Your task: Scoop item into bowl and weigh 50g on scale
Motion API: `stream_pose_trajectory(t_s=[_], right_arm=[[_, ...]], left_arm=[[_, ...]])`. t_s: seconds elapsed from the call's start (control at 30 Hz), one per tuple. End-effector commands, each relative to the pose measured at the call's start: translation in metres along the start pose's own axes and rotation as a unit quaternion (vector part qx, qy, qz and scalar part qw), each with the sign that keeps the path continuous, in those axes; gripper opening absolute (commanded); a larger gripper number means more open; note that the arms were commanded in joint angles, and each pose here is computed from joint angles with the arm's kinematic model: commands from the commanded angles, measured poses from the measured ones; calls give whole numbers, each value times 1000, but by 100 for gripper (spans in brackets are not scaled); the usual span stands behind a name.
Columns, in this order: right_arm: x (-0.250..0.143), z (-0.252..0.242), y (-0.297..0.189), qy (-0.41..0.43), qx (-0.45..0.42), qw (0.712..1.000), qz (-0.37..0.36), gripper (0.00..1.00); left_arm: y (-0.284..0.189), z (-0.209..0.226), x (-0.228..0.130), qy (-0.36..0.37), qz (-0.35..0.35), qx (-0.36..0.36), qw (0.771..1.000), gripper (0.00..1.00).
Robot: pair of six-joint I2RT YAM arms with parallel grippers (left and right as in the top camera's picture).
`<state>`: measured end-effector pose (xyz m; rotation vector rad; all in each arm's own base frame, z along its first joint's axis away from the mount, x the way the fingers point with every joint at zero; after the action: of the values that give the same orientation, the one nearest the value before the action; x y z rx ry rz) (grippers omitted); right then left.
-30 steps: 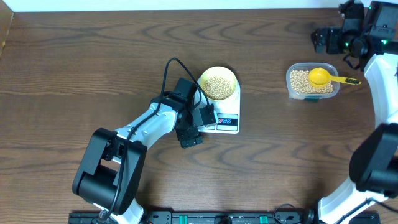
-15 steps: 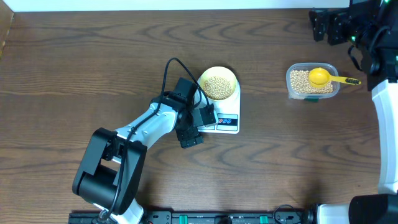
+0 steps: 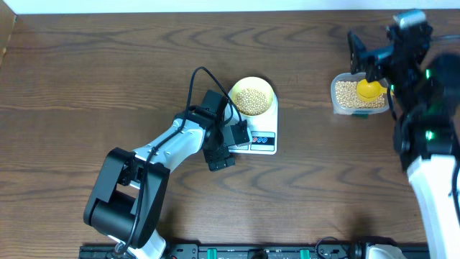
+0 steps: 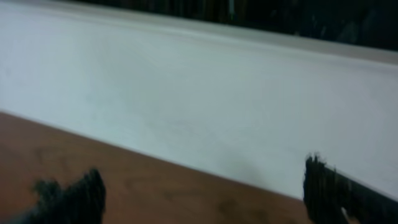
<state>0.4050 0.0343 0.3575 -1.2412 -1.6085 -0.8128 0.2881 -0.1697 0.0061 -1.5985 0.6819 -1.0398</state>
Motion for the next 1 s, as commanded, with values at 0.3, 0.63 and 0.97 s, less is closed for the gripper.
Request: stream_pose_trajectory(t_s=[0.3,0.63,0.97], right_arm=[[1,44,-63,-39,-17,991,-126,99],[-12,63,-110,-52,-34,984,-167,99],[-24,79,-152,-87,-63,967,-229,99]], left_arm=[[18,-13,-12,12,24,-31,999,98],[18,-13,-12,12,24,-31,999,97],[18,-13,-12,12,24,-31,999,98]])
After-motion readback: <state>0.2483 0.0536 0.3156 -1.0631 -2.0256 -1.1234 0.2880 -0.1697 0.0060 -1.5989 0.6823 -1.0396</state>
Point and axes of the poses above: each gripper's point midway between its finger pads, its own y axis out along the fingers, its own z axis along the line the jaws close on, x = y × z, the point moved 1 cm from there along -y, back along the fingers, and after that the axes turned 14 degrees about -y, right-handed, at the moved point
